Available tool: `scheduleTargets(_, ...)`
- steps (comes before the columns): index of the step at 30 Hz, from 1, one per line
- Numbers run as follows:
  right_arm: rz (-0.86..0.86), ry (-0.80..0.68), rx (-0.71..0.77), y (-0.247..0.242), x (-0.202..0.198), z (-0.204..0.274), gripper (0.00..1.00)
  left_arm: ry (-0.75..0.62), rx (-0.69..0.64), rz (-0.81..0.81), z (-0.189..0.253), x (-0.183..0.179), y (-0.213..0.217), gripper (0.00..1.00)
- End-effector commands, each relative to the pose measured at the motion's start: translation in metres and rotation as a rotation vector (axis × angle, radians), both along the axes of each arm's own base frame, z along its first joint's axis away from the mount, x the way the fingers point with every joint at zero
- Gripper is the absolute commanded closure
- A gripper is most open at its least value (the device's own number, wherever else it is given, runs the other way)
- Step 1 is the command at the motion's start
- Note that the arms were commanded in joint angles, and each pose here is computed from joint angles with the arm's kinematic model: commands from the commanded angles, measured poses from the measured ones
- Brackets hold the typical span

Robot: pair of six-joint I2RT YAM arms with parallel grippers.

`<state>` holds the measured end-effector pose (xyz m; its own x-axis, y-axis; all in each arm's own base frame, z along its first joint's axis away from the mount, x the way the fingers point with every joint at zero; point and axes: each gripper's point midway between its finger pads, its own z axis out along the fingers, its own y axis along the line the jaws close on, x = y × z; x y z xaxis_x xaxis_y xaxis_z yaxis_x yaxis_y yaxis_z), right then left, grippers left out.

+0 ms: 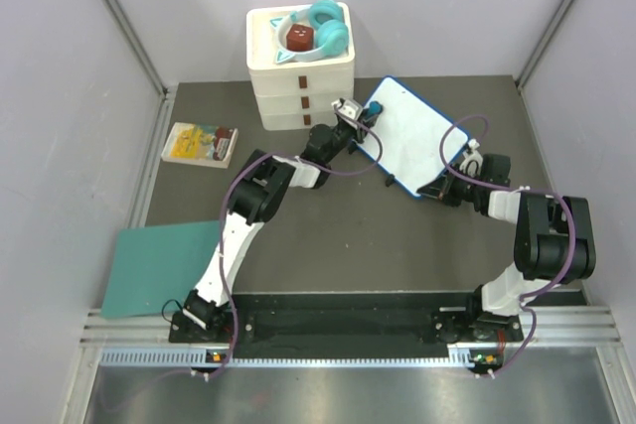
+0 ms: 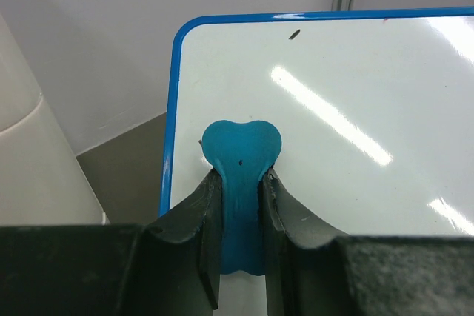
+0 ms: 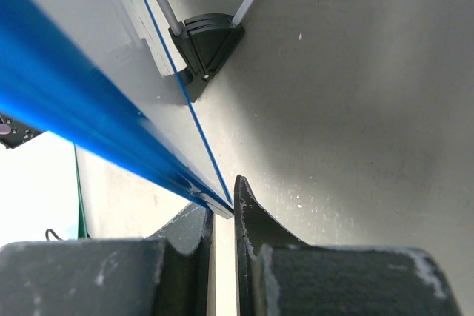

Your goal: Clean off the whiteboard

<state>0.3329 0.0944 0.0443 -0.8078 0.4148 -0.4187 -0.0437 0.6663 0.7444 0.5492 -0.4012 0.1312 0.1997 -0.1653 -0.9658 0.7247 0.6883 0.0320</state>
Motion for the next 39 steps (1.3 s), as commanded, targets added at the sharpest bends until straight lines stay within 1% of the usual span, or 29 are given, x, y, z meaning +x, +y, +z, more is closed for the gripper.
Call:
scheduleTargets(1,0.109,0.23,0.017,0.022,-0.064,-0.031,1.0,-0.102,-0.074,0.0,0.048,0.001,-0.001,1.0)
scheduleTargets(5,0.11,0.229,0.016,0.022,-0.064,-0.031,1.0,-0.145,-0.146,-0.023,0.071,0.012,-0.015,1.0)
scheduleTargets(6,0.11,0.229,0.016,0.022,-0.064,-0.031,1.0,-0.175,-0.17,-0.022,0.083,0.017,-0.019,1.0)
scheduleTargets(10,0.111,0.235,0.02,0.022,-0.065,-0.032,1.0,-0.191,-0.198,-0.065,0.101,0.025,-0.036,1.0)
scheduleTargets(11,0.11,0.232,0.018,0.022,-0.065,-0.031,1.0,-0.2,-0.228,-0.08,0.111,0.025,-0.04,1.0)
scheduleTargets(16,0.112,0.229,0.019,0.022,-0.064,-0.031,1.0,-0.196,-0.276,-0.141,0.118,0.013,-0.066,1.0)
scheduleTargets(22,0.111,0.227,0.019,0.022,-0.064,-0.03,1.0,-0.194,-0.28,-0.178,0.115,-0.001,-0.101,1.0)
scheduleTargets(31,0.114,0.225,0.019,0.022,-0.064,-0.03,1.0,-0.177,-0.281,-0.074,0.1,0.017,-0.093,0.99)
scheduleTargets(34,0.115,0.226,0.02,0.023,-0.064,-0.031,1.0,-0.163,-0.304,-0.015,0.095,0.029,-0.082,0.98)
scheduleTargets(39,0.115,0.226,0.02,0.023,-0.064,-0.031,1.0,-0.149,-0.281,0.038,0.081,0.044,-0.067,0.99)
